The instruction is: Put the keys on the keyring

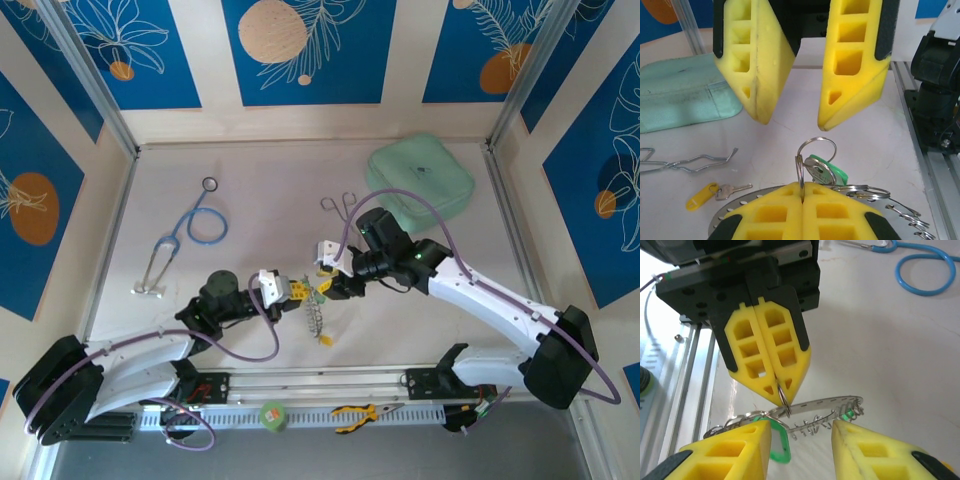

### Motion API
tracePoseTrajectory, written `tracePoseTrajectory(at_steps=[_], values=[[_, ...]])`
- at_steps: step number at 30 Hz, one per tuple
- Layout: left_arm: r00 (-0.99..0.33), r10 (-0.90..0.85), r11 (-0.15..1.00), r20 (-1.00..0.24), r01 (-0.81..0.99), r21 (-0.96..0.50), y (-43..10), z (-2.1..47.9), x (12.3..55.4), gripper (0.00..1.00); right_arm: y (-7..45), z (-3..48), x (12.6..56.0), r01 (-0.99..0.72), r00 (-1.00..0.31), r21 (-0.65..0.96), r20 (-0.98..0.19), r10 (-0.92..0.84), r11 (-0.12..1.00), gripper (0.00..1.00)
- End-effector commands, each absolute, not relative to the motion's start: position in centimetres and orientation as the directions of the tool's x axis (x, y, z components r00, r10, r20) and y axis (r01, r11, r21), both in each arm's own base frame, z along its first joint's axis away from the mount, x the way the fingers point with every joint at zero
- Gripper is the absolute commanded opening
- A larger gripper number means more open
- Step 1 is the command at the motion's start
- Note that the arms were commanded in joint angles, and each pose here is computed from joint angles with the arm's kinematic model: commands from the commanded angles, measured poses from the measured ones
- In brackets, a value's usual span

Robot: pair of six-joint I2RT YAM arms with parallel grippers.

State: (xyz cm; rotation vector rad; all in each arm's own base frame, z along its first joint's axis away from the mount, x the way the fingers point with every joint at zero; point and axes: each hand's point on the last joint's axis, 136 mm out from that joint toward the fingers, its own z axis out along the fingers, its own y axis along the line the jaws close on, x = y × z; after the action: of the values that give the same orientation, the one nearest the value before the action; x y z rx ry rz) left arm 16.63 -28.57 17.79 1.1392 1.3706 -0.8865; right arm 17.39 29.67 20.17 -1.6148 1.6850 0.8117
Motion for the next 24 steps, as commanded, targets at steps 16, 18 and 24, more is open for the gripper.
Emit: tracePoseTrajectory(at_steps=[16, 18, 24], values=[[0.061, 0.112, 0.349, -0.992, 0.932, 0.096, -28.5, 19.5, 18.4, 0.00, 29.8, 20.7, 18.8, -0.829, -0.536, 0.290, -0.656, -0.532, 0.478, 0.37], [0.063, 0.111, 0.347, -0.992, 0.933, 0.098, -28.5, 19.5, 18.4, 0.00, 29.7, 20.1, 18.7, -0.807, -0.570, 0.298, -0.618, -0.541, 0.510, 0.37], [0.073, 0.099, 0.338, -0.992, 0.935, 0.103, -28.5, 19.7, 18.1, 0.00, 30.3, 19.7, 18.3, -0.820, -0.558, 0.323, -0.635, -0.535, 0.472, 0.37]])
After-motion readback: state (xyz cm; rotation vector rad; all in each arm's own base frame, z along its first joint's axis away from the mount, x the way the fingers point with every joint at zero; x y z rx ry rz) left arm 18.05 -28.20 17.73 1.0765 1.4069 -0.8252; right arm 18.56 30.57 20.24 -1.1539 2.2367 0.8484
